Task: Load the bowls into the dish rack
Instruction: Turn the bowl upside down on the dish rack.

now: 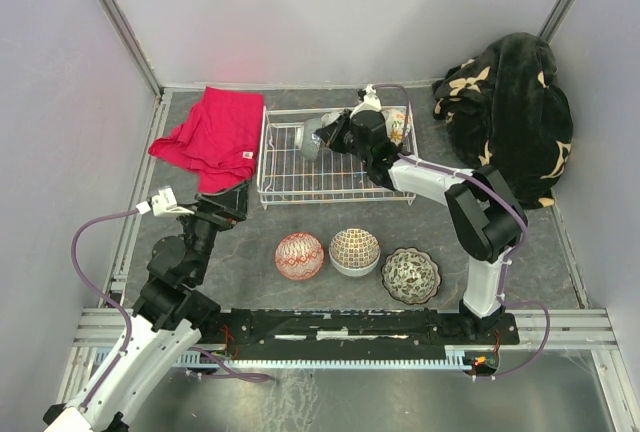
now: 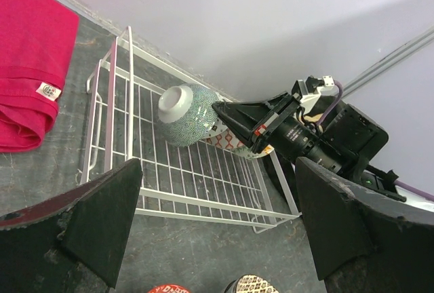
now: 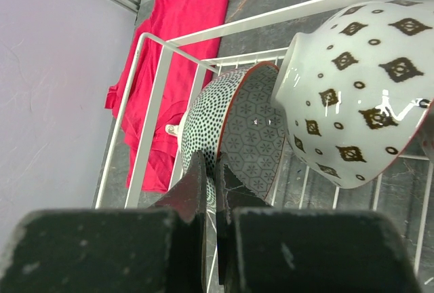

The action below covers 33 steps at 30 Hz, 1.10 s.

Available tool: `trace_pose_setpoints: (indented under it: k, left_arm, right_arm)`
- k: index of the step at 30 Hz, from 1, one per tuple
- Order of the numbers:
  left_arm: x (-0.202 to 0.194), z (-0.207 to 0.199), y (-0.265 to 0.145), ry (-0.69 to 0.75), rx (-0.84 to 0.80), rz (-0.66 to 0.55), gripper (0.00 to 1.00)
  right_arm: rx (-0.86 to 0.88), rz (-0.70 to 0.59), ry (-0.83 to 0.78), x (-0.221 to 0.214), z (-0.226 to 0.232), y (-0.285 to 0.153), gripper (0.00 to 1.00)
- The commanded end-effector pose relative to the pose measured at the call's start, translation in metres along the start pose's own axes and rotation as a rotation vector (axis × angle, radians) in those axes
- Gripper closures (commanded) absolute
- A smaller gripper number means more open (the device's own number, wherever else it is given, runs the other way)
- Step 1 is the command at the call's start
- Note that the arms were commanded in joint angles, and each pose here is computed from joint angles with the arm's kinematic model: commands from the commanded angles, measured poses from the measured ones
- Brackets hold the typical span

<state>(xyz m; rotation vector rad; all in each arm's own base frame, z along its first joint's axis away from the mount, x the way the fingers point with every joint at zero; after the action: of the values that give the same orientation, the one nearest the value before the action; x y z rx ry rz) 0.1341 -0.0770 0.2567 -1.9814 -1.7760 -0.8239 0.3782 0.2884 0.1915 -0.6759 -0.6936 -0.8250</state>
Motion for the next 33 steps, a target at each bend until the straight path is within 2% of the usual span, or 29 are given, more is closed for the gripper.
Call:
trace_pose_setpoints:
  k: [1, 17, 33]
  left_arm:
    - [0.003, -0.005, 0.002, 0.015, -0.034, -0.014, 0.00]
    - [0.002, -0.004, 0.003, 0.018, -0.032, -0.010, 0.00]
    - [0.002, -0.005, 0.002, 0.017, -0.036, -0.011, 0.00]
  right_arm:
    - [-0.210, 0.012, -0.077, 0.007, -0.037, -0.007, 0.98]
    - [-0.258, 0.038, -0.091, 0.020, -0.037, 0.000, 0.88]
    - [-0.191, 0.018, -0.086, 0.031, -0.025, -0.011, 0.82]
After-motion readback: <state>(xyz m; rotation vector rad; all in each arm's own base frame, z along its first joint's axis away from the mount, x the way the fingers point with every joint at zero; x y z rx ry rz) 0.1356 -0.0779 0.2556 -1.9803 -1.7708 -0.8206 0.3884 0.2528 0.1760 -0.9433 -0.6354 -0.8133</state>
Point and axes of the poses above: each gripper's point midway between its finger pads, its own y axis out along the fingers, its own z axis along the line the jaws close on, x = y × z, the point moved 10 cm from there along -y, back along the fingers, and after that the axes turned 6 degrees about -y, right-handed, at the moved point
